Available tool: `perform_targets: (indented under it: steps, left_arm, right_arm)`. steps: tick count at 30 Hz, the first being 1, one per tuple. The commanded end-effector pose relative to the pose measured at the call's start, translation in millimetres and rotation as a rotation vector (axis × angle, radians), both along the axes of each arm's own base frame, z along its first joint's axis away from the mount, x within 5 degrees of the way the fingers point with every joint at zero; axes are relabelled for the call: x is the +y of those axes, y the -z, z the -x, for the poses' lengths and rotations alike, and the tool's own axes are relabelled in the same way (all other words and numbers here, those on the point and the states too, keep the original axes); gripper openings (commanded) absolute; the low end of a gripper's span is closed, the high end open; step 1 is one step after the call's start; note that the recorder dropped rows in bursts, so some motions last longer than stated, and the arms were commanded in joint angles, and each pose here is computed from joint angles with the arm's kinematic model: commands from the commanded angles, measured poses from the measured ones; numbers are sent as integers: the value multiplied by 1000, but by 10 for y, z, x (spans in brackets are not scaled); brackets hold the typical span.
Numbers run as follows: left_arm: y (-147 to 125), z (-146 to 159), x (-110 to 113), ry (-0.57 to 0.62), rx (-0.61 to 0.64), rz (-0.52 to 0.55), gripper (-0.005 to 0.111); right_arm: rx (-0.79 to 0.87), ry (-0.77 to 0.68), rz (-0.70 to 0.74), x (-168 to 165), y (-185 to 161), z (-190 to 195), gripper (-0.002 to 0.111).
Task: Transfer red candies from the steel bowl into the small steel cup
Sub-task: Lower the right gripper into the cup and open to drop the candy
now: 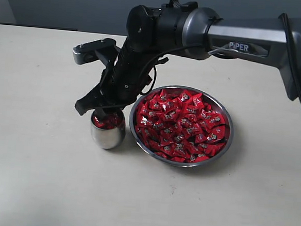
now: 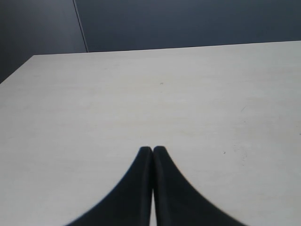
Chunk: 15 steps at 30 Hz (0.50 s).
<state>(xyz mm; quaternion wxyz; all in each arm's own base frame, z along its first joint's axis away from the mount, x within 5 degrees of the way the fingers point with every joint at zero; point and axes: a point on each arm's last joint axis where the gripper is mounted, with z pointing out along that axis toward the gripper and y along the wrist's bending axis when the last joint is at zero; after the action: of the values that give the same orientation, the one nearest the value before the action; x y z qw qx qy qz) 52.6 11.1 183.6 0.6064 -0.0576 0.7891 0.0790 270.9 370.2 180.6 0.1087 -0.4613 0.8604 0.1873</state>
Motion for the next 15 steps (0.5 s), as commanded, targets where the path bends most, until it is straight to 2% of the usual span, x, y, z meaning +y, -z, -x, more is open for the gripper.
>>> perform_targets:
  steps: [1,15]
  left_arm:
    - [6,-1,-3,6,-8,-2,0]
    - [6,-1,-3,6,-8,-2,0]
  right_arm:
    - [1,-8,-4,8,-14,4,34]
    - [-38,-5,-39,-5,-189,4,34]
